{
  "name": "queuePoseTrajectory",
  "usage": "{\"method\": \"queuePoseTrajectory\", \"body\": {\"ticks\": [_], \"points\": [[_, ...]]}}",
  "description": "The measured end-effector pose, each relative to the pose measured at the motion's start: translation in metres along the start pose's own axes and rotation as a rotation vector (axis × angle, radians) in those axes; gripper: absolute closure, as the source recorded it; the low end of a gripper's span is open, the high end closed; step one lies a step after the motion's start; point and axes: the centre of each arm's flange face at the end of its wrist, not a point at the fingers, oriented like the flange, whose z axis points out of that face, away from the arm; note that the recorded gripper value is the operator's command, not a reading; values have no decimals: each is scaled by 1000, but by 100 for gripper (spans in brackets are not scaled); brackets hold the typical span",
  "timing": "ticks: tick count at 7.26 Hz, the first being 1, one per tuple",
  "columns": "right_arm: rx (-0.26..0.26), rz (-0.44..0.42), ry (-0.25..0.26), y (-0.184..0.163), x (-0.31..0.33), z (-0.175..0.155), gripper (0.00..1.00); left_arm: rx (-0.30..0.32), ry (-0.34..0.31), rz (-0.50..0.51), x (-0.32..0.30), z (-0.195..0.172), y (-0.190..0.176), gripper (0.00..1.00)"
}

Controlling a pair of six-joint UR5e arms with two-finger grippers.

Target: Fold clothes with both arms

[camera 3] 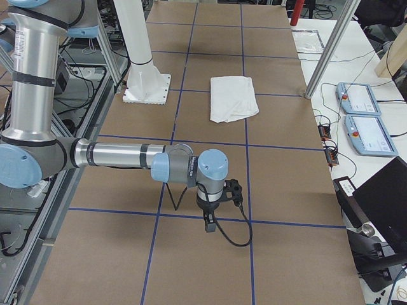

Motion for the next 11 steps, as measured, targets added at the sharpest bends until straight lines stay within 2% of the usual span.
{"method": "queuePoseTrajectory", "body": {"ticks": [2,3,9,11], "points": [[41,59,-38,1,-14,-14,0,-56,64,-122,-12,-11,12,0],[52,92,-44,5,-18,-18,0,-67,87,-152,-10,-18,16,0],[59,114,-47,10,-18,-16,0,-129,101,-231,-14,-14,30,0],[58,115,-47,10,-18,-15,0,-118,96,-213,-10,-19,25,0]]}}
